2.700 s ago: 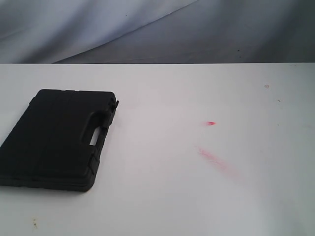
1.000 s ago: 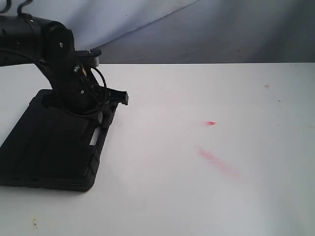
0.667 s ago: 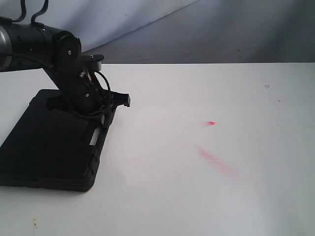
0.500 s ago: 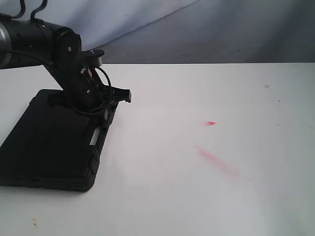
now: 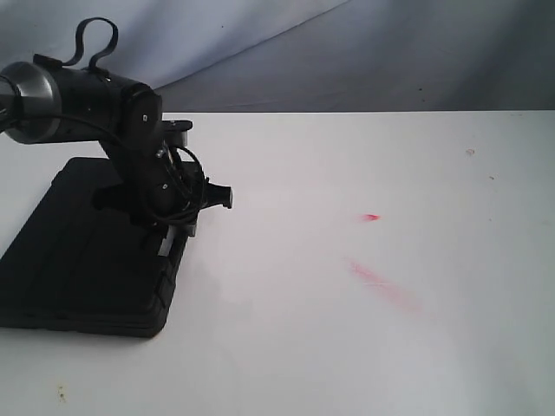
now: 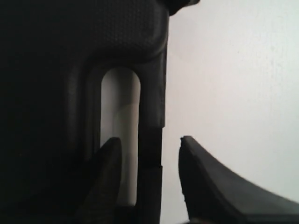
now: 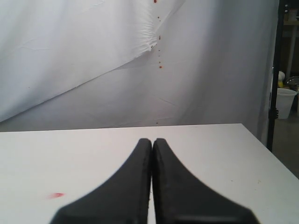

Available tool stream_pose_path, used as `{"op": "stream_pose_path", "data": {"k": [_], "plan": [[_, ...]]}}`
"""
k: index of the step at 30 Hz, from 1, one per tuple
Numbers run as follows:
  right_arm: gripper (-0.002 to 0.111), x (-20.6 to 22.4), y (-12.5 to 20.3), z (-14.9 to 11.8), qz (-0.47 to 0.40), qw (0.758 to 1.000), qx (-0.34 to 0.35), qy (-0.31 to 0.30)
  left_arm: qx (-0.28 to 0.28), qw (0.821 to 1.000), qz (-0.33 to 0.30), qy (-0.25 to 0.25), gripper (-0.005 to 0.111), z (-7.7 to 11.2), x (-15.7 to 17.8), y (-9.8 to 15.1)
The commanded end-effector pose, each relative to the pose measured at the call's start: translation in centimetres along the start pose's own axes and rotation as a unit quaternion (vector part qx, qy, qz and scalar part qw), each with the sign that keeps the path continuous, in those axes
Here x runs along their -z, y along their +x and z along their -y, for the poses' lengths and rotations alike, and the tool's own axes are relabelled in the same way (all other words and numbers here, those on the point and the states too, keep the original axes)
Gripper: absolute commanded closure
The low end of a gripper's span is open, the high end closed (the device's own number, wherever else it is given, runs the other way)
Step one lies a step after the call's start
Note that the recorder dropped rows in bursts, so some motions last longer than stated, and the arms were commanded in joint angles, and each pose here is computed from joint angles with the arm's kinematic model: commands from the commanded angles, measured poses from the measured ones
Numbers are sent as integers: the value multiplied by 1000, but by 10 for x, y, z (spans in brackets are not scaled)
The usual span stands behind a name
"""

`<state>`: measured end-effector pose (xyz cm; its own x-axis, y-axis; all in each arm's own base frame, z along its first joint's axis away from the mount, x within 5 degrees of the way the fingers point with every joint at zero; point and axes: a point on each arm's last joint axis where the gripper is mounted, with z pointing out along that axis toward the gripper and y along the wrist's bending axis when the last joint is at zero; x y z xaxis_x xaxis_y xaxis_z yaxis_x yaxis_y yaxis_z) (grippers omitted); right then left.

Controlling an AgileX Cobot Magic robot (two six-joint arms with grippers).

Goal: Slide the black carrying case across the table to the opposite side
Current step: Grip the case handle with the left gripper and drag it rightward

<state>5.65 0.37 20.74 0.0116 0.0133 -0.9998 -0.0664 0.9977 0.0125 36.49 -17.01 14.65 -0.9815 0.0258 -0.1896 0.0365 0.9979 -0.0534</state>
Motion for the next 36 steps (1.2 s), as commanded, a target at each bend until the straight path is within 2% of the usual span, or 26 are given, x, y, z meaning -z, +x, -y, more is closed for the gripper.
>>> {"op": "stream_pose_path", "data": {"k": [1,8,15,21,23,25,26,33,36], "plan": [[108,0,1,0,0,1000,6,-1,3,1000,-1,-2,67,1,-3,0],[108,0,1,0,0,1000,6,-1,13,1000,-12,-7,67,1,-14,1],[108,0,1,0,0,1000,6,-1,24,1000,-7,-5,83,2,-14,0],[108,0,1,0,0,1000,6,-1,29,1000,-5,-3,85,2,-14,0],[108,0,1,0,0,1000,6,-1,34,999,-6,-1,90,2,-14,0],[108,0,1,0,0,1000,6,-1,44,999,-6,0,102,2,-14,0],[108,0,1,0,0,1000,6,-1,45,999,-7,3,107,4,-14,1],[108,0,1,0,0,1000,6,-1,35,999,17,27,107,31,-11,6],[108,0,1,0,0,1000,6,-1,27,999,3,23,107,45,-9,5]]}}
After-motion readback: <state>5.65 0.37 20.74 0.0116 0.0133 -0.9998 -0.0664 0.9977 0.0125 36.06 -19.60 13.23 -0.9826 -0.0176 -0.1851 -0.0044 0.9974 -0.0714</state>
